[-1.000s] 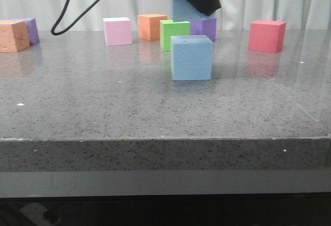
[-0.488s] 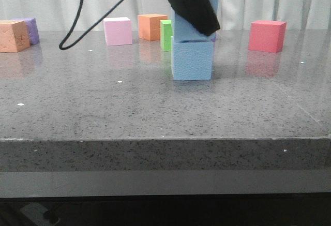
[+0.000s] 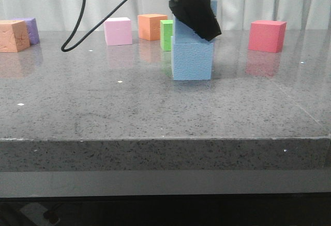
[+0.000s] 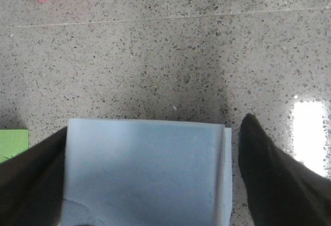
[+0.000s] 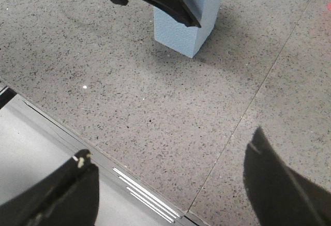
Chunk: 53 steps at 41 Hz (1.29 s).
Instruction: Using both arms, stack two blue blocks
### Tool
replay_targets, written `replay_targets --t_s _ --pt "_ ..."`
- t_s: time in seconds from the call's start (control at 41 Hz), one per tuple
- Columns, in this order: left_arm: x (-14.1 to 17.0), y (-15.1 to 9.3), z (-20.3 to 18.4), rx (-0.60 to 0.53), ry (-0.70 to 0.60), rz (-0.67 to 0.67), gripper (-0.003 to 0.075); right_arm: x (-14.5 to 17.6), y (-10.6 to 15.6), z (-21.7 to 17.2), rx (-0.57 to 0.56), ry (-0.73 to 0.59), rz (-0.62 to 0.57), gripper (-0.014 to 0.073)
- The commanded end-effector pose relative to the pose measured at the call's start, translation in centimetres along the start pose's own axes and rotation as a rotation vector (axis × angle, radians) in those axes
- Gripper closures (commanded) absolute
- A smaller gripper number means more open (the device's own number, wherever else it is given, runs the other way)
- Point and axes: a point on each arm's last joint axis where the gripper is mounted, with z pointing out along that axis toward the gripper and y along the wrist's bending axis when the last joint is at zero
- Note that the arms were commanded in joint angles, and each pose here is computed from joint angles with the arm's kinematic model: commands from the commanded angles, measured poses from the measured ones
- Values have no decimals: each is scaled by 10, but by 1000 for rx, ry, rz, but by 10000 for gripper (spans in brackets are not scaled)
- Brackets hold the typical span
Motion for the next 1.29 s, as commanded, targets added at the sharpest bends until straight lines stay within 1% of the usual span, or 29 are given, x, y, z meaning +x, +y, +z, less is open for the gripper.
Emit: replay_targets --t_s 0.0,0.073,0.171,0.244,0.39,0.512,0.585,0.659,0.756,0.854,1.024,1.195,1.268 --pt "-21 3 -52 -108 -114 10 113 -12 -1 -6 6 -87 -5 11" --pt "-23 1 -67 -115 -123 -6 113 -12 -1 -6 6 -87 -5 11" --pt "-27 -3 -91 -124 -153 -102 113 -12 -1 -6 6 -87 -5 11" --pt "-28 -9 -109 -103 -151 -186 113 -12 -1 -6 6 -87 -5 11" --pt "-26 -23 -141 -62 -126 -271 116 -12 -1 -6 6 -87 -5 11" --pt "-27 -27 -164 -92 -154 -458 135 -12 -1 -6 6 -87 -5 11" --pt "-26 -29 -177 -117 -168 -543 154 -12 -1 -6 6 -87 -5 11" --pt "-24 -30 -189 -158 -170 -626 176 -12 -1 -6 6 -87 -5 11" --pt "-17 -33 -208 -244 -160 -713 211 -12 -1 -6 6 -87 -5 11" --pt "-12 -41 -227 -276 -170 -762 239 -12 -1 -6 6 -87 -5 11" --pt "2 -68 -254 -277 -174 -763 286 -12 -1 -6 6 -87 -5 11" --pt "24 -96 -257 -258 -136 -772 329 -12 -1 -6 6 -87 -5 11" --pt "35 -111 -260 -263 -145 -775 347 -12 -1 -6 6 -87 -5 11"
